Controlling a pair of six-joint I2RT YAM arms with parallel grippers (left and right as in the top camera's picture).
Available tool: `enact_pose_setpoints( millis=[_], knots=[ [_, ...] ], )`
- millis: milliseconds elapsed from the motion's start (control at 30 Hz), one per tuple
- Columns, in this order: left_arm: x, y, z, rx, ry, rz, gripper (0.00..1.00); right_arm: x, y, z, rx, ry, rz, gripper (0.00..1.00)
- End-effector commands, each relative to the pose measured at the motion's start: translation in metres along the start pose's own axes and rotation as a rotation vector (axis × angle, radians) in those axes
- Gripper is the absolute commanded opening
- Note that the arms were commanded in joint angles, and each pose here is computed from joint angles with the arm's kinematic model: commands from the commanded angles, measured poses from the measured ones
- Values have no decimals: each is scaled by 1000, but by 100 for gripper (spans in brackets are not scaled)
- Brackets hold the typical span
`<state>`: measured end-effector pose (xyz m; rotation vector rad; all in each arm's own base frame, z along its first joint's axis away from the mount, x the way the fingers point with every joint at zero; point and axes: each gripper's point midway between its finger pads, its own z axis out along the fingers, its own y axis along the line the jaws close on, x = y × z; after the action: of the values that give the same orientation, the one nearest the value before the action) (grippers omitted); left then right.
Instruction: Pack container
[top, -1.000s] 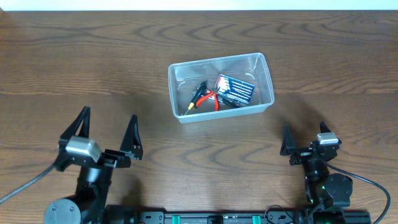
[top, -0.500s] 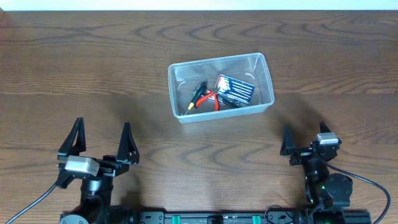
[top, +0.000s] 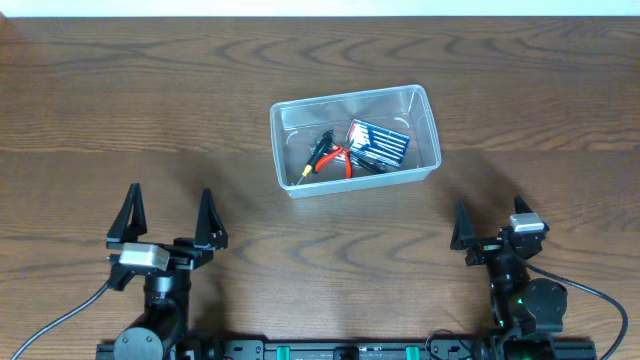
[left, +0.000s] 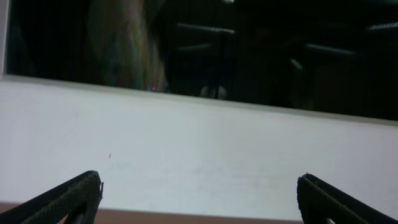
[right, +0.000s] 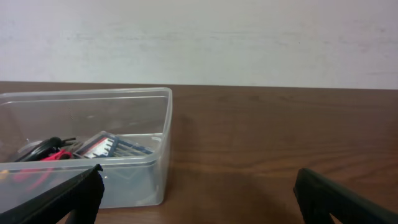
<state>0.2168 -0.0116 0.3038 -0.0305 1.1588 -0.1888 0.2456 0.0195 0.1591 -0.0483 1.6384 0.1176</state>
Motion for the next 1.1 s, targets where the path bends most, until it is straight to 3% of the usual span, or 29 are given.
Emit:
enact_pose_setpoints(
  millis=[0, 500, 1067],
  knots=[
    [10, 11, -2, -54, 0, -3, 98, 0, 0, 0, 2, -1, 2, 99],
    [76, 23, -9, -84, 185, 38, 98, 0, 0, 0, 2, -1, 2, 99],
    [159, 34, -42, -131, 549, 30, 98, 0, 0, 0, 2, -1, 2, 99]
  ],
)
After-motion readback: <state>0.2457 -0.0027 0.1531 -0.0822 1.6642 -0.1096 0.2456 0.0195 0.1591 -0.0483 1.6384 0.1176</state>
